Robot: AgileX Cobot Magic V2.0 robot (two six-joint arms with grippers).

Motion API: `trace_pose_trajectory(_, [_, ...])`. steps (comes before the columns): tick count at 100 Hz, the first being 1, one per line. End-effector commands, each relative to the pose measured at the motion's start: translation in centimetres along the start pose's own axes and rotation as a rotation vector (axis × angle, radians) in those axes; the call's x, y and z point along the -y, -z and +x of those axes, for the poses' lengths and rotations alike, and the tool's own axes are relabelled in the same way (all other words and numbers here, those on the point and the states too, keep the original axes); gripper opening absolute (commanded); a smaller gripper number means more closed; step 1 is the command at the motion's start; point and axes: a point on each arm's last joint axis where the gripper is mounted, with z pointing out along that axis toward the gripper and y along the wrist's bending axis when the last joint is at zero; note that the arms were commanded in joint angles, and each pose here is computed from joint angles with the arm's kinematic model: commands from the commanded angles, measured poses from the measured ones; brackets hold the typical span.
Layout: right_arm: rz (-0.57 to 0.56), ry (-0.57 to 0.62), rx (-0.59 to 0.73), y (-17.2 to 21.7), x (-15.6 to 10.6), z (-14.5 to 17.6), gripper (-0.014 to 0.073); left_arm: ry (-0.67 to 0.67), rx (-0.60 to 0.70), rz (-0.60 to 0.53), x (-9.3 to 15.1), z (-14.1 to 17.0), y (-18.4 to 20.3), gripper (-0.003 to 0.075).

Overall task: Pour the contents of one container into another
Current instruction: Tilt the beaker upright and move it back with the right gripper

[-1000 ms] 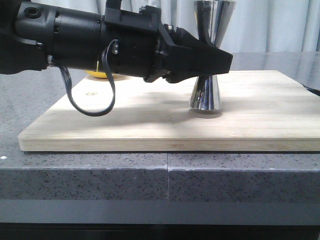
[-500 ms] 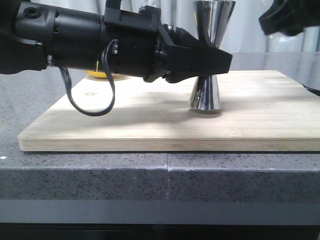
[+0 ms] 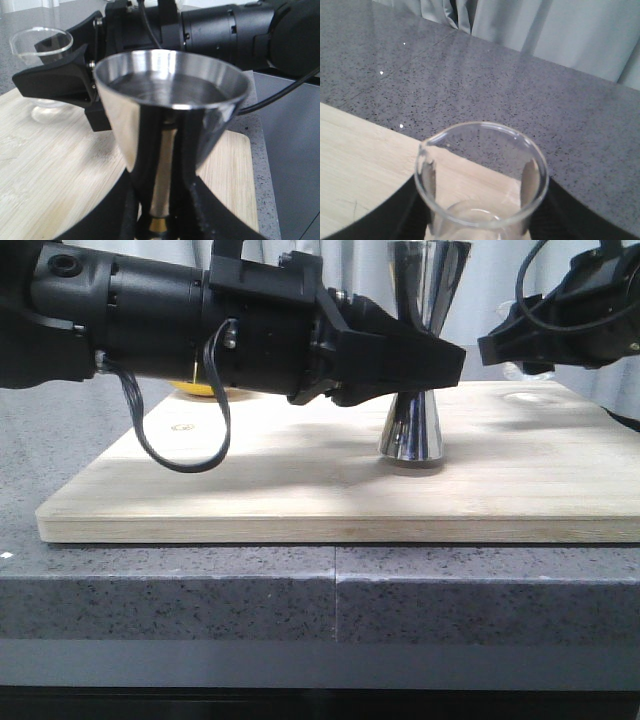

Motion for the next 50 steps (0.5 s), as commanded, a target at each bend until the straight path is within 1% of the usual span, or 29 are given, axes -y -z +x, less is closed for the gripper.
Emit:
trace_pose_trajectory(1, [0.044, -0.035, 0.149, 0.1, 0.8, -2.2, 0.023, -0.025, 0.139, 0.028, 0.7, -3.4, 0.7, -0.0021])
trace_pose_trajectory(11, [0.046, -0.031, 0.169, -0.1, 0.7, -2.1, 0.023, -0.025, 0.139, 0.028, 0.7, -3.4, 0.7, -0.0021])
trace_pose_trajectory(28, [0.042, -0.03, 0.151, -0.8, 0.4, -1.1, 0.023, -0.025, 0.139, 0.028, 0.7, -3.4, 0.7, -0.0021])
trace_pose_trajectory(50, [0.03, -0.033, 0.169, -0.9, 0.3, -1.1, 0.023, -0.025, 0.145, 0.034, 0.8, -3.5, 0.7, -0.0021])
